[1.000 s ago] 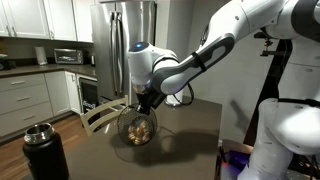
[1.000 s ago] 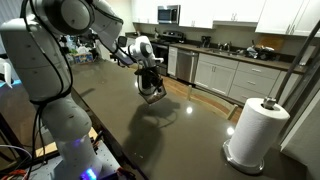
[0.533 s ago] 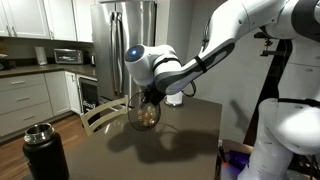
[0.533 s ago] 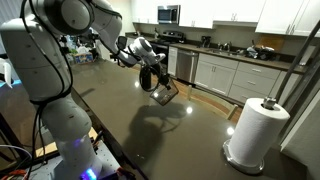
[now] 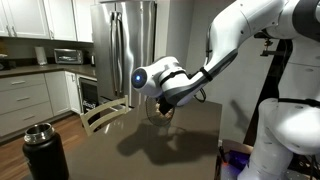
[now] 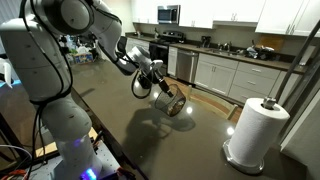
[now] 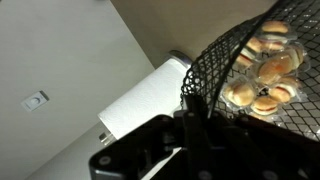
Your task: Pour the packets out of the basket onto the counter
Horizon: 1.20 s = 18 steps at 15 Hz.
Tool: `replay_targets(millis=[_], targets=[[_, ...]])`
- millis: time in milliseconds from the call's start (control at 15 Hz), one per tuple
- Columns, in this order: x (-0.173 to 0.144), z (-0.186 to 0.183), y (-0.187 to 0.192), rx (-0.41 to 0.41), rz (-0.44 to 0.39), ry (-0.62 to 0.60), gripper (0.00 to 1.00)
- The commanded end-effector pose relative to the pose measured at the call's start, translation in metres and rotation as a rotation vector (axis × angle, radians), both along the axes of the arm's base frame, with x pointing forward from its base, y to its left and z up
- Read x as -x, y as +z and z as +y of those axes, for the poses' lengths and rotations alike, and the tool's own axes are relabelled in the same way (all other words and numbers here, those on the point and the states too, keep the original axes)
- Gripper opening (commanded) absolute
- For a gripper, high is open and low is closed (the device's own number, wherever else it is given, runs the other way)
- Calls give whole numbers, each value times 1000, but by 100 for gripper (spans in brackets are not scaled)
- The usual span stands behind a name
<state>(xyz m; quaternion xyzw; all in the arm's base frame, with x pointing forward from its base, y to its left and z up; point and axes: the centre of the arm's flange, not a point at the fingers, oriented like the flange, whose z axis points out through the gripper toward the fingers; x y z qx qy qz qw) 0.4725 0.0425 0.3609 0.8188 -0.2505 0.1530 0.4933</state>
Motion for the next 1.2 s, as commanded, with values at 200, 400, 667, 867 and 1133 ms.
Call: replay_targets(millis=[200,400,667,867,1133], targets=[[23,45,-12,268,-177,78,1],[26,75,-11,351,-206,131,1],[30,100,-14,442,-228,173,1],[27,100,-11,487,-224,175,1],[19,93,-1,506,-237,167,1]])
